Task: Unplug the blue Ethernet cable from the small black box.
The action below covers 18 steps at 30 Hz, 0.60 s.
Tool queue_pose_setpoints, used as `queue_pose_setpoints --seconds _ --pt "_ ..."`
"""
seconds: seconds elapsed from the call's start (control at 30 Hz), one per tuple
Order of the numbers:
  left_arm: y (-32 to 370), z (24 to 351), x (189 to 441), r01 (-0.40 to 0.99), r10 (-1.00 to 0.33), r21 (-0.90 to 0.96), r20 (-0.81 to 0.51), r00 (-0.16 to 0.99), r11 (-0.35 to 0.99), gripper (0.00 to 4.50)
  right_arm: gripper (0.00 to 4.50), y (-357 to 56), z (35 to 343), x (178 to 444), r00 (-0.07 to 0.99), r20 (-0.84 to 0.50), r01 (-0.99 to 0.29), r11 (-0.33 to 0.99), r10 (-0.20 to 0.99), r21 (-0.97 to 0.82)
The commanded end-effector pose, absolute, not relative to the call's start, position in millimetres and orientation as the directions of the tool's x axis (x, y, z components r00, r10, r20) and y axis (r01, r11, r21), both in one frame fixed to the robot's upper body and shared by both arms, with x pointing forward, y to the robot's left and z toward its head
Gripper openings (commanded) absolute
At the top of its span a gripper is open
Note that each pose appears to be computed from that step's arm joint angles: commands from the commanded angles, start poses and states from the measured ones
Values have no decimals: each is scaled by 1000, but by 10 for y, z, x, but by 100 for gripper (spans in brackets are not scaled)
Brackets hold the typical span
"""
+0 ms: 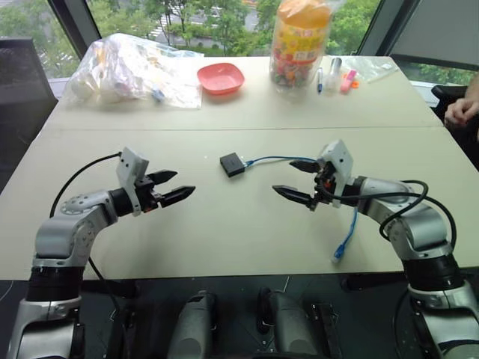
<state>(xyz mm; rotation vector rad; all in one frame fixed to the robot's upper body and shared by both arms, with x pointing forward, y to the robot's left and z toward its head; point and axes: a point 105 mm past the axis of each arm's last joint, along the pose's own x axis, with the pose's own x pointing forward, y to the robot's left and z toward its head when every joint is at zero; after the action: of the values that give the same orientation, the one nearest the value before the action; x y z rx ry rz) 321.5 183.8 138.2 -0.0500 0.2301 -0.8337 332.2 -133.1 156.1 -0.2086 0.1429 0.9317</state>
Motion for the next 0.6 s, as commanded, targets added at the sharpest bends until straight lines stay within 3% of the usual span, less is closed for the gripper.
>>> queue_pose_setpoints --seconds 0.03,0.43,0.6 --pt "1825 1492 3145 745 -750 -103 -153 643 659 427 450 -1289 1627 3340 577 -181 -817 561 796 -136" --pt "1973 1540 3235 682 -686 -72 -116 719 727 427 450 -1252 1615 3398 558 -181 -830 542 810 -132" --pt "2031 1669 3400 670 -666 34 -86 741 741 427 450 -1205 1667 3581 567 -148 -823 548 811 -151"
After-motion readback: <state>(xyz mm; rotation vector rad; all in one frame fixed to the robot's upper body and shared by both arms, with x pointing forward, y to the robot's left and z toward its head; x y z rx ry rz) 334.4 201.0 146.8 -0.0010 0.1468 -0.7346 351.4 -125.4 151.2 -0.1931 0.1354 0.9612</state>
